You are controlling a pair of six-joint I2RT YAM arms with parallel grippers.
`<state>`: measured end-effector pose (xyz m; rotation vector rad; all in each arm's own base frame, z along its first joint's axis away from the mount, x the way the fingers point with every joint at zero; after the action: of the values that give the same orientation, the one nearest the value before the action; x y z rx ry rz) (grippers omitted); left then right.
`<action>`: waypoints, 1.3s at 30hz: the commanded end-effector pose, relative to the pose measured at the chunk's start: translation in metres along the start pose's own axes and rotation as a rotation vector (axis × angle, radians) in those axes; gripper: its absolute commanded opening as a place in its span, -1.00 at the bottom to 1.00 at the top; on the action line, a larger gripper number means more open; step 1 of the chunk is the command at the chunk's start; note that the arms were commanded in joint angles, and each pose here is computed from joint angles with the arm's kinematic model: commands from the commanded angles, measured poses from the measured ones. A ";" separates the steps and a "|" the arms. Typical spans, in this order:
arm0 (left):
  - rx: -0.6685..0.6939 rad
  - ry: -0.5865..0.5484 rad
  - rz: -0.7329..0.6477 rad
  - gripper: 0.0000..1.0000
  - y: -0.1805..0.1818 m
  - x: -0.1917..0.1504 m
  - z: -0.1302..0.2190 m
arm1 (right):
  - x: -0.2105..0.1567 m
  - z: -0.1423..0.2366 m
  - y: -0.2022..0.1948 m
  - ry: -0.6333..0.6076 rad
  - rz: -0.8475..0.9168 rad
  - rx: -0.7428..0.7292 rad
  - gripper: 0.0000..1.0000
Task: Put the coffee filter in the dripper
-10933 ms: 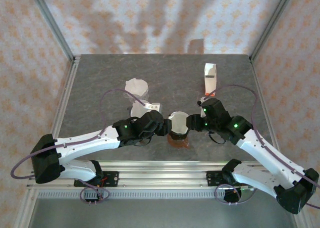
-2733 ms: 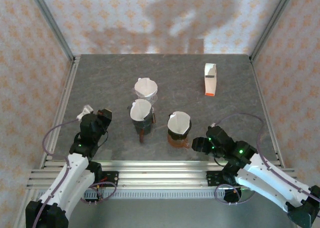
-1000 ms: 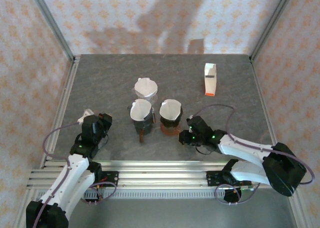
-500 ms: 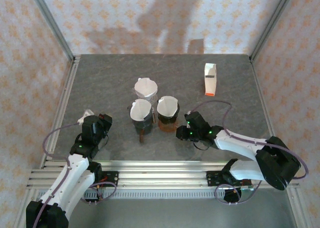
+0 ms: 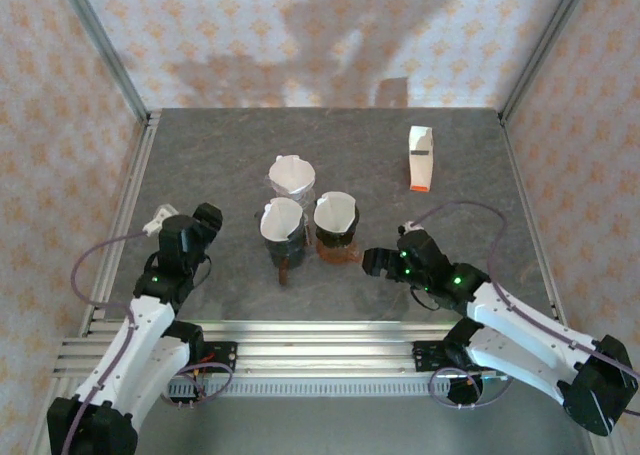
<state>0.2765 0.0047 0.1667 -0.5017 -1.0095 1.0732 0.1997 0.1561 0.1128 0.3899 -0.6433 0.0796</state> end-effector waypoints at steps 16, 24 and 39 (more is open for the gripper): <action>0.292 -0.265 -0.809 0.99 -0.020 0.053 -0.088 | 0.075 0.030 -0.034 -0.209 0.038 -0.376 0.99; 0.257 -0.273 -0.895 1.00 -0.002 0.038 -0.121 | 0.077 0.046 -0.043 -0.257 0.038 -0.410 0.99; 0.106 -0.329 -0.884 1.00 0.017 0.020 -0.119 | 0.086 0.041 -0.060 -0.276 0.008 -0.567 0.99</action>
<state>0.3680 0.0401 0.0881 0.2281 -1.1866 0.3928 0.2504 0.0949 0.1626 -0.0762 -0.8640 -0.0808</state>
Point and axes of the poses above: each hand's point on the last joint's axis, 136 mm out from that joint toward the fingers, its own z axis back along the fingers, its own y axis along the line the jaws close on, x = y × z, the point moved 1 cm from there along z, back along the fingers, and after that the axes turned 8 degrees about z, right-handed, at the moved point
